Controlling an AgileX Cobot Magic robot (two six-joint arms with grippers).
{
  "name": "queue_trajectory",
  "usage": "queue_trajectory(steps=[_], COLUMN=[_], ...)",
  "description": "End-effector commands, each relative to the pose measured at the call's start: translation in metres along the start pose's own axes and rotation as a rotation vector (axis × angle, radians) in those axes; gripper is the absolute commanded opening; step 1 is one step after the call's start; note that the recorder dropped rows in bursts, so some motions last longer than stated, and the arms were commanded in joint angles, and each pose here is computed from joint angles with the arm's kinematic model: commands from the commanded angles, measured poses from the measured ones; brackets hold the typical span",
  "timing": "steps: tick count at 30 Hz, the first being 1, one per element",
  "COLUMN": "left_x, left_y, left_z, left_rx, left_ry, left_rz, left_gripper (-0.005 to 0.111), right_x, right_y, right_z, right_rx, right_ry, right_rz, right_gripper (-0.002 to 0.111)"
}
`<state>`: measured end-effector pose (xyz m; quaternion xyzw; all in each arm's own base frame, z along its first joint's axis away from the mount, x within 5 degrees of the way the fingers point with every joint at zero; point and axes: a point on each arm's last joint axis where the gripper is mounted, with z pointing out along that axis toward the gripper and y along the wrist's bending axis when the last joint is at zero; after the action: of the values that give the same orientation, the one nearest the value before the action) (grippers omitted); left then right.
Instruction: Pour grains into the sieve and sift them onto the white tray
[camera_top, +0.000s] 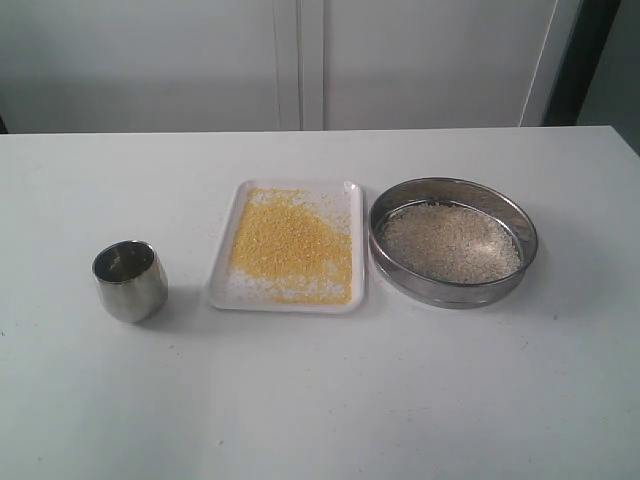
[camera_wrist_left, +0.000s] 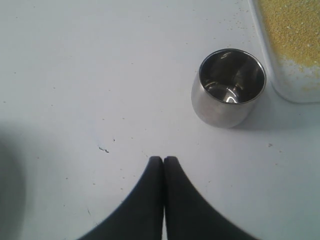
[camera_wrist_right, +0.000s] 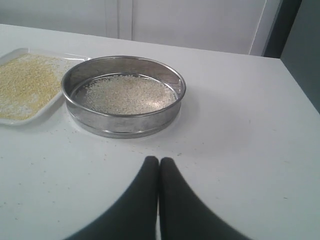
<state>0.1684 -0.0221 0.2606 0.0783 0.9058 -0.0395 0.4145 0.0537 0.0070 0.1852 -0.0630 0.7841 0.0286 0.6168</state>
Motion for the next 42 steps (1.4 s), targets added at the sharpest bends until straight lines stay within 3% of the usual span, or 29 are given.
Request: queue_trajectory(steps=[1, 24, 31, 42], left_x=[0.002, 0.002, 0.001, 0.04], left_y=[-0.002, -0.002, -0.001, -0.004], left_z=[-0.001, -0.002, -0.023, -0.041], left_rx=[0.008, 0.008, -0.017, -0.023], left_ry=[0.003, -0.001, -0.098, -0.169], left_rz=[0.002, 0.002, 0.045, 0.059], left_gripper=[0.0, 0.0, 0.0, 0.0], right_x=[0.002, 0.002, 0.002, 0.002], right_y=[0.0, 0.0, 0.0, 0.0], right_z=[0.0, 0.0, 0.0, 0.0], right_rx=[0.002, 0.002, 0.002, 0.002], right_ry=[0.003, 0.01, 0.01, 0.01], right_rz=[-0.004, -0.004, -0.004, -0.004], right_gripper=[0.0, 0.0, 0.0, 0.0])
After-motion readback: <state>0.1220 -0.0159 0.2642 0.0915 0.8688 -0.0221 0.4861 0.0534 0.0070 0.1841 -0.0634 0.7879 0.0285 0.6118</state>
